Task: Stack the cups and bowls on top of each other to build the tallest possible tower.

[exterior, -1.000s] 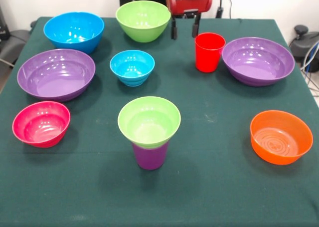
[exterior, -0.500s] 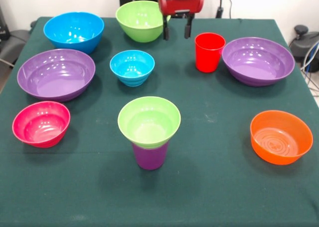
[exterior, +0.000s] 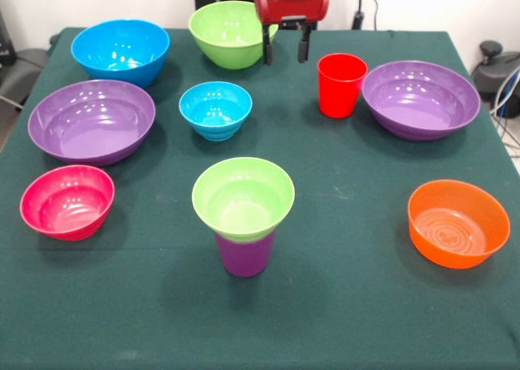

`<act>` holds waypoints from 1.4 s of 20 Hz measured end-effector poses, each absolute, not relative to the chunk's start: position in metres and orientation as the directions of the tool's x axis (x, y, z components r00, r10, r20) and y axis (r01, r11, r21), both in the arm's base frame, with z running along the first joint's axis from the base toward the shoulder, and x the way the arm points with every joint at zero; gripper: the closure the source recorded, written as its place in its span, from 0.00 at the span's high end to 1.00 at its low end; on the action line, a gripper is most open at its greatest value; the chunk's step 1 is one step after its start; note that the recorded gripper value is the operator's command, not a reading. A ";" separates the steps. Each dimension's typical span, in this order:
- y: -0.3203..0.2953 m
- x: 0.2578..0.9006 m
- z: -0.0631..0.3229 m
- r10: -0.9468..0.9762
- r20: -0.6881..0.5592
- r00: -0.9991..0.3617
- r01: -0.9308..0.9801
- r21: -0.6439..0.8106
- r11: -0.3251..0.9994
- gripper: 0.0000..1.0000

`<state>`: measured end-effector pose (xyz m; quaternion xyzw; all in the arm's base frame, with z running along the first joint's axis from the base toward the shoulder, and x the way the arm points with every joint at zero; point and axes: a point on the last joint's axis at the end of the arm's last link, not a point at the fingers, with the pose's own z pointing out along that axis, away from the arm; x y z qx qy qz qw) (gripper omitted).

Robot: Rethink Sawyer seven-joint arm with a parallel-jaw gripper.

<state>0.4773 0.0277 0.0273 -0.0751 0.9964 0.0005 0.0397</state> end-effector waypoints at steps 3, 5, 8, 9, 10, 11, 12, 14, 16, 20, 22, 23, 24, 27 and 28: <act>0.031 0.479 0.029 -0.148 -0.077 -0.986 -0.148 -0.005 0.989 1.00; 0.032 0.480 0.031 -0.148 -0.075 -0.986 -0.148 -0.006 0.989 1.00; 0.037 0.483 0.037 -0.145 -0.070 -0.987 -0.145 -0.009 0.989 1.00; 0.037 0.483 0.037 -0.144 -0.069 -0.987 -0.144 -0.010 0.990 1.00; 0.041 0.485 0.040 -0.140 -0.066 -0.988 -0.140 -0.009 0.990 1.00; 0.042 0.485 0.041 -0.139 -0.067 -0.988 -0.139 -0.010 0.990 1.00; 0.042 0.486 0.042 -0.139 -0.067 -0.988 -0.139 -0.010 0.990 1.00; 0.046 0.488 0.045 -0.140 -0.072 -0.988 -0.140 -0.012 0.990 1.00; 0.047 0.489 0.046 -0.140 -0.074 -0.987 -0.140 -0.012 0.990 1.00; 0.047 0.491 0.048 -0.140 -0.079 -0.987 -0.139 -0.014 0.990 1.00; 0.047 0.492 0.050 -0.137 -0.084 -0.987 -0.137 -0.015 0.991 1.00; 0.047 0.493 0.051 -0.137 -0.085 -0.987 -0.136 -0.016 0.991 1.00; 0.047 0.494 0.052 -0.136 -0.087 -0.987 -0.135 -0.016 0.991 1.00; 0.049 0.495 0.053 -0.133 -0.090 -0.987 -0.132 -0.015 0.991 1.00; 0.051 0.495 0.053 -0.132 -0.089 -0.987 -0.132 -0.013 0.991 1.00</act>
